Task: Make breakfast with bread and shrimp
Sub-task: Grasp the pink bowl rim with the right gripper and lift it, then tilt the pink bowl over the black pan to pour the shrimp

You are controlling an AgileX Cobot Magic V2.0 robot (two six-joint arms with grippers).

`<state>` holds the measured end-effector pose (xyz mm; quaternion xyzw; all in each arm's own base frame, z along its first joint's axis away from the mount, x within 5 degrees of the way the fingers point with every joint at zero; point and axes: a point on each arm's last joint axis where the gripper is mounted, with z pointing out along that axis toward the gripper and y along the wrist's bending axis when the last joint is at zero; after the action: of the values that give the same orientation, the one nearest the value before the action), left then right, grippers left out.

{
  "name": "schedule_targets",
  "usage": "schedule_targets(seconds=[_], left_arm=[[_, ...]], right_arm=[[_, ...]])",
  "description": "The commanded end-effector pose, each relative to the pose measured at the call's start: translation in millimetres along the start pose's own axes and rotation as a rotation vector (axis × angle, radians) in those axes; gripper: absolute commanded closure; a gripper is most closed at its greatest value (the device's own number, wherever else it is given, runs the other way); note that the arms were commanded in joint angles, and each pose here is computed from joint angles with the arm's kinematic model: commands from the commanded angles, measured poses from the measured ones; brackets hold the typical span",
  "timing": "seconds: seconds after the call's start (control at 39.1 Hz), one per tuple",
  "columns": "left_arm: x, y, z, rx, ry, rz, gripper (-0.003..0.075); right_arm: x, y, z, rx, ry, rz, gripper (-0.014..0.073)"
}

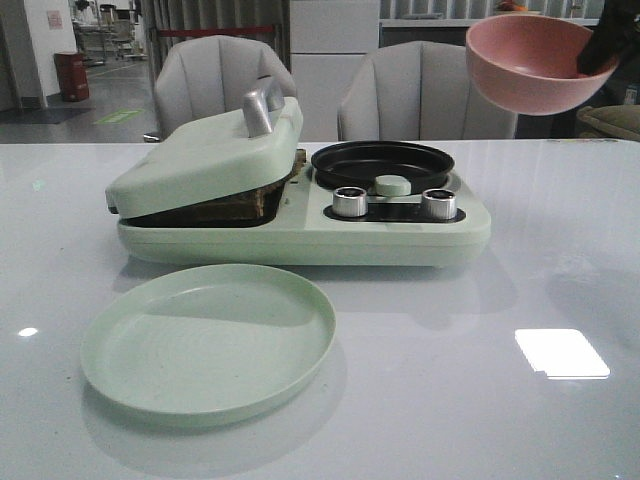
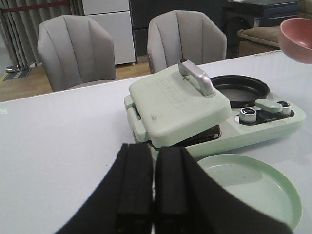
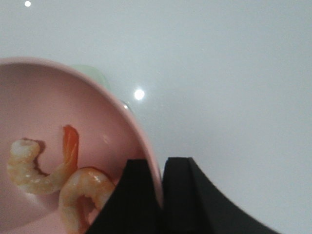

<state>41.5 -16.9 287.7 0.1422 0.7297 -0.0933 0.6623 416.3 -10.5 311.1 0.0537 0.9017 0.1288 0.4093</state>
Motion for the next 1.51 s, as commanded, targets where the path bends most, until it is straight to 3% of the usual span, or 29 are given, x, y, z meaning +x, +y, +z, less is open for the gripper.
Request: schedule_targets(seconds=[0.0,0.28,0.51,0.79,1.1,1.36,1.48], left_arm=[[-16,1,-2,-0.007,-0.098,-0.021,0.0606],[-16,1,-2,-0.007,-0.098,-0.021,0.0606],[-16,1,-2,-0.007,-0.098,-0.021,0.0606],[-16,1,-2,-0.007,-0.098,-0.021,0.0606],[-16,1,-2,-0.007,-0.098,-0.021,0.0606],[-16,1,-2,-0.007,-0.098,-0.021,0.0606],[-16,1,-2,-0.007,-0.098,-0.021,0.0606]], right_arm=[[-28,29,-28,-0.055,-0.212,-0.067,0.0463],[-35,66,-23,-0.039,-0.482,-0.132,0.0463],[-18,79,-7,0.041,-0.719,-0.141,0.0463],[7,94,41,0.073,-0.865,-0.404,0.0459],[14,95,46,0.098,-1.338,-0.467,0.0459],[24,107,53,0.009,-1.399,-0.633,0.0459],[34,110,66,0.054,-1.388,-0.818,0.0459]])
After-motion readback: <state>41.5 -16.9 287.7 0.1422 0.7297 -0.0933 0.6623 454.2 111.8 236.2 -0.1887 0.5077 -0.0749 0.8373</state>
